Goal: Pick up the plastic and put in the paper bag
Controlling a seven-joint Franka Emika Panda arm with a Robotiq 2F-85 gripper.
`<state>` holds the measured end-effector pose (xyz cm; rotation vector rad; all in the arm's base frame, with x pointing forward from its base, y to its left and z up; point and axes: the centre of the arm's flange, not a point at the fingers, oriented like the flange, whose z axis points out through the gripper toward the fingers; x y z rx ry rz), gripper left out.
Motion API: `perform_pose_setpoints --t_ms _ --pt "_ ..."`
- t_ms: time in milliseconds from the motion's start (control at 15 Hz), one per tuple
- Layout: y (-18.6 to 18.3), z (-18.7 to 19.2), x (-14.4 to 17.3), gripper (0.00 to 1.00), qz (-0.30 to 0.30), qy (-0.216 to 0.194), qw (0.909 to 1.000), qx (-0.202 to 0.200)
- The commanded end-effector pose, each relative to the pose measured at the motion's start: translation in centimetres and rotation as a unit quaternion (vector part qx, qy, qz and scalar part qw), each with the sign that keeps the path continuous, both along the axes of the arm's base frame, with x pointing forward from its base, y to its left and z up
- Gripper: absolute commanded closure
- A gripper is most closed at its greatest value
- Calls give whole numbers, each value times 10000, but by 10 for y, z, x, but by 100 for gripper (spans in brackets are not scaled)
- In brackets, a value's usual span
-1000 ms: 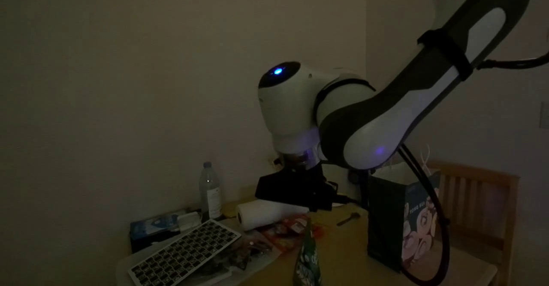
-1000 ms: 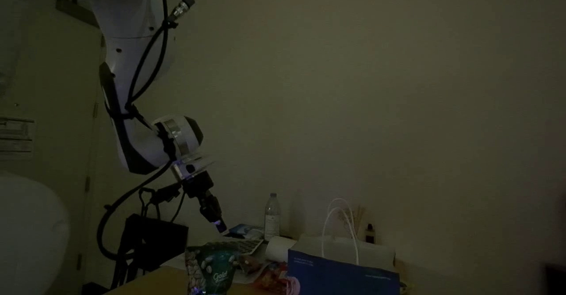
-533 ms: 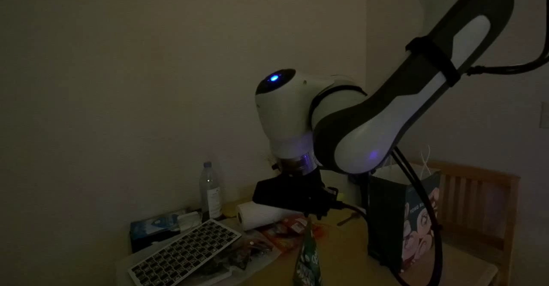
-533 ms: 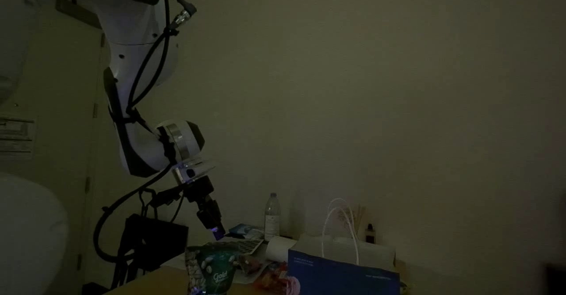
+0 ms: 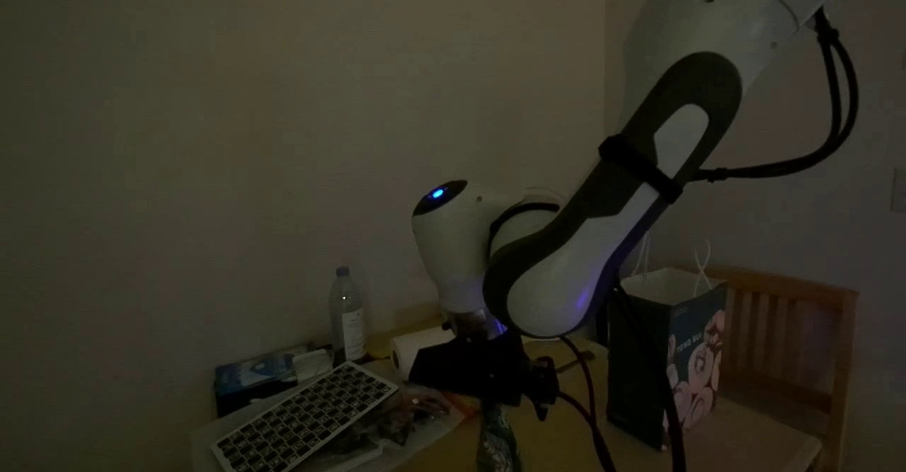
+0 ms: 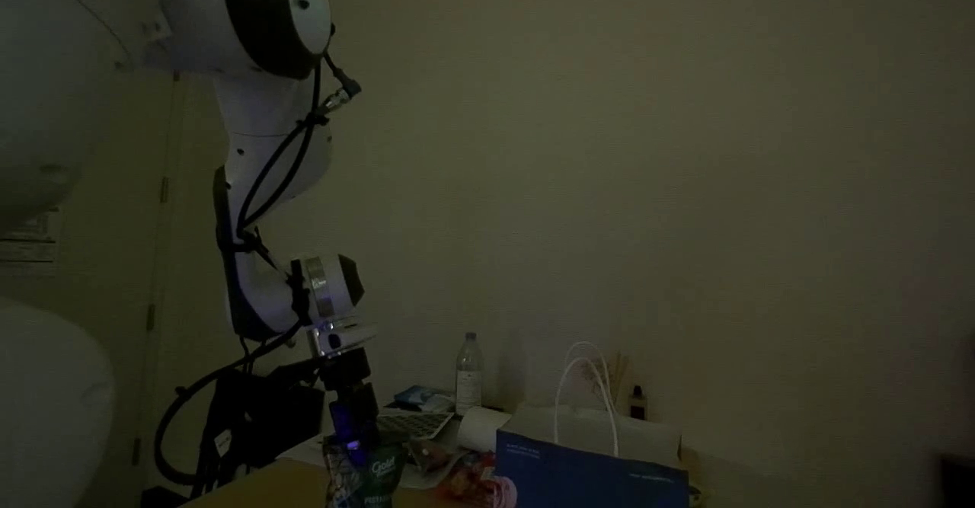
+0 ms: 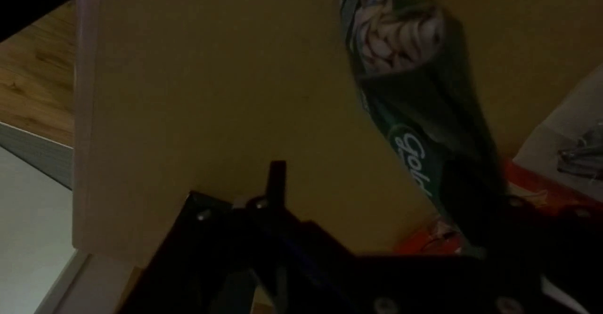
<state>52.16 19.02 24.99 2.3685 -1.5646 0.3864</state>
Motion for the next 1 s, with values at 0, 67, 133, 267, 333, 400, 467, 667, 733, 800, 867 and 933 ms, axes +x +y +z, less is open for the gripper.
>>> perform_pose_setpoints --t_ms 0,67,133,267,333,400,467,667,733,800,867,933 --pt "16 -3 17 0 231 -7 9996 -157" --pt "21 2 17 0 271 -79 9993 -255" --pt "27 9 15 0 323 -154 9988 -325" --pt "40 28 10 0 466 -366 9970 -507" --pt "46 36 8 0 548 -469 9957 -587" --pt "52 45 6 0 615 -600 9942 -644" --pt "57 51 6 0 706 -694 9925 -718" --pt "64 49 13 0 868 -649 9919 -666" --pt "67 53 12 0 926 -693 9908 -707" --pt "69 55 12 0 944 -707 9904 -719" --pt "68 52 13 0 999 -654 9904 -700" --pt "61 48 17 0 1374 -386 9888 -444"
